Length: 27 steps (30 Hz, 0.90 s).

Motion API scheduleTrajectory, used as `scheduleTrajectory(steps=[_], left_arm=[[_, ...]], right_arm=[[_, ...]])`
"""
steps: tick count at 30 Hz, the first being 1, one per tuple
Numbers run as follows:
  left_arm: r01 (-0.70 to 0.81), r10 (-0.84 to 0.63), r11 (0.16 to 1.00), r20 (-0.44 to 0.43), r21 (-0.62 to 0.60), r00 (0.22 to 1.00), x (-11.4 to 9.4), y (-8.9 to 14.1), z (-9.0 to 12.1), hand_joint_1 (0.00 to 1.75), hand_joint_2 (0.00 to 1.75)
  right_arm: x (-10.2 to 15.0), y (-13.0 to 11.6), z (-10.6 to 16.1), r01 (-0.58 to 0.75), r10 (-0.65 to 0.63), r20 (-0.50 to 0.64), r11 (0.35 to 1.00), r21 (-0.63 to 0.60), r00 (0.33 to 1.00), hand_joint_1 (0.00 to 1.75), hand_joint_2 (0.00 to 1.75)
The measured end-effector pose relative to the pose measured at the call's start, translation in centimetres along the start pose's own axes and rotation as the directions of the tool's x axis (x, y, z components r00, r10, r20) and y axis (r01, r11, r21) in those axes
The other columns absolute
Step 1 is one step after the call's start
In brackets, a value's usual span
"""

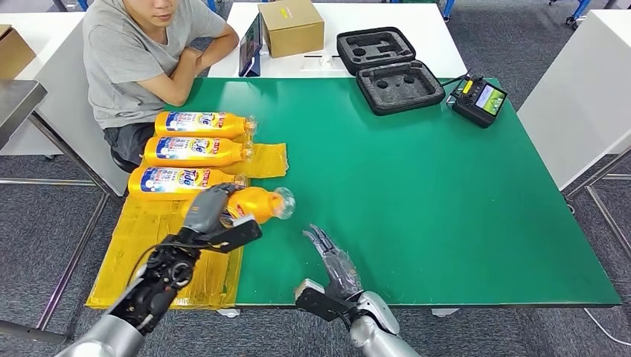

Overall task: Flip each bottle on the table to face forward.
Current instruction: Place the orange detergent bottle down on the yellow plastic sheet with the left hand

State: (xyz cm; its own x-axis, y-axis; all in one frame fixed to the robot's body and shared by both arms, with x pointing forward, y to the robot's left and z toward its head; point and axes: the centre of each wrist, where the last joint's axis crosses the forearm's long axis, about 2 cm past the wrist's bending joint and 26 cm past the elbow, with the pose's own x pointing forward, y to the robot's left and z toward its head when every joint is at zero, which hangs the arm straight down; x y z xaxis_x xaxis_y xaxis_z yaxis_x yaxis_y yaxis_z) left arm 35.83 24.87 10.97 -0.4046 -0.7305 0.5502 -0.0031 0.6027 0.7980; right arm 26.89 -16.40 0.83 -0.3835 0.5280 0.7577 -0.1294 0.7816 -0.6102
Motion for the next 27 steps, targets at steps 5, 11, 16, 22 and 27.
scheduleTrajectory(steps=[5,11,16,22,27], left_arm=[[0.049,-0.049,0.999,-0.018,-0.021,0.999,-2.8,2.0,0.7,1.75,1.75],[0.106,-0.112,0.990,-0.055,-0.089,0.992,-5.1,4.7,1.4,1.75,1.75],[0.164,-0.181,0.970,-0.078,-0.178,0.980,-6.8,6.9,1.7,1.75,1.75],[0.173,-0.193,0.959,-0.069,-0.223,0.979,-7.3,7.7,1.9,1.75,1.75],[0.182,-0.201,0.956,-0.061,-0.232,0.978,-7.3,7.8,2.0,1.75,1.75]], right_arm=[[0.0,0.0,0.0,0.019,-0.019,-0.007,1.000,-0.006,1.000,0.00,1.75],[-0.1,0.0,0.1,0.038,-0.038,-0.010,0.999,-0.007,0.999,0.00,1.75],[-0.1,0.0,0.2,0.048,-0.048,-0.008,0.999,-0.004,0.999,0.00,1.75],[-0.1,0.0,0.3,0.047,-0.047,0.000,0.999,0.007,0.999,0.00,1.75],[-0.1,0.0,0.3,0.046,-0.046,0.003,0.999,0.009,0.999,0.00,1.75]])
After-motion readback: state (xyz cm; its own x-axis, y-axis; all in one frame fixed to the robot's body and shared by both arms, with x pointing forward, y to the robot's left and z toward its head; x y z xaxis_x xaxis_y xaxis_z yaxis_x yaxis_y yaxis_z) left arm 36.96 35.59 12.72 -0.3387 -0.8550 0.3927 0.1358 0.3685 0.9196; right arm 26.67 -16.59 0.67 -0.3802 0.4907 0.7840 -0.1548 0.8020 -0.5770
